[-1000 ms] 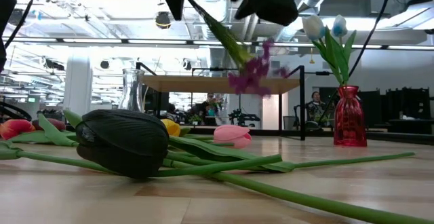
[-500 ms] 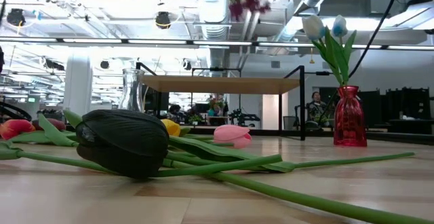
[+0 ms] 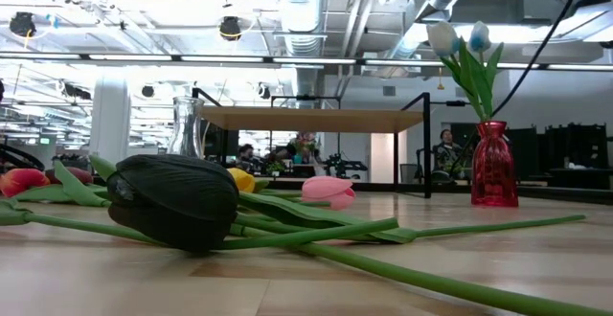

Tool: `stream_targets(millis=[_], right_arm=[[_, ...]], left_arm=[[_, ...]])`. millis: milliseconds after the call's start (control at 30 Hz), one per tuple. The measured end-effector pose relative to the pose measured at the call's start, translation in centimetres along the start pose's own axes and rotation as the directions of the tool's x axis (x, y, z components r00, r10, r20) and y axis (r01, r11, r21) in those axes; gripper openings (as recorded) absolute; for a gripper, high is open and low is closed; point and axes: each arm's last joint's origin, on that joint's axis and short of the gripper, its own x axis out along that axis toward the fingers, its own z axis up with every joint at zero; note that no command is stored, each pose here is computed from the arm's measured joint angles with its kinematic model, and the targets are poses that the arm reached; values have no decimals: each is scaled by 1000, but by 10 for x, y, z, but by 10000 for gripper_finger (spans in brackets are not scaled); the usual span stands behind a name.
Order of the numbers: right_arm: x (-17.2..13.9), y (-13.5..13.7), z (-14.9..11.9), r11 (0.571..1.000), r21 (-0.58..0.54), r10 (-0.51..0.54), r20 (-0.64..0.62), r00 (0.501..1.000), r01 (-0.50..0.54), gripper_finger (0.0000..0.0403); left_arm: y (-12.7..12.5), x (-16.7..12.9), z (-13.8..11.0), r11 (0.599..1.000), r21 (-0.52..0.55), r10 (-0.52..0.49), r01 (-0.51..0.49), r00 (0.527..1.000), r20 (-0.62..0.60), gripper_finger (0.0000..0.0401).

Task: Pick and place flowers into a vace then onto a shelf
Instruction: Put the violet flowers into the red vase

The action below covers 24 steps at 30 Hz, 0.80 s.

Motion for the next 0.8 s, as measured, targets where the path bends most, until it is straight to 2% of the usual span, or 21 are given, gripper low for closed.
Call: stream_targets(millis=[133, 233, 300, 433, 567, 700, 800], right_arm=[[-5, -14, 7, 976, 127, 161, 133, 978, -178, 189], [-3, -11, 8, 947, 133, 247, 286, 926, -294, 179], [1, -7, 4, 936, 132, 261, 361, 895, -326, 172], [16, -1, -17, 916, 181, 229, 497, 837, -358, 161], [37, 13, -45, 886, 232, 174, 636, 751, -402, 158], [50, 22, -68, 853, 299, 51, 768, 639, -428, 163], [57, 26, -74, 832, 362, -58, 810, 584, -420, 168]], left_arm=[[-6, -4, -30, 997, -26, -70, 75, 984, 162, 0], [-10, -5, -50, 990, -50, -118, 133, 964, 239, 0], [-12, -5, -60, 986, -56, -136, 157, 953, 272, 0], [-15, -8, -73, 975, -76, -178, 211, 935, 307, 0], [-19, -9, -80, 960, -72, -229, 269, 910, 345, 0], [-25, -5, -87, 950, -65, -266, 305, 900, 345, 0], [-32, 3, -93, 939, -54, -304, 339, 895, 327, 0]])
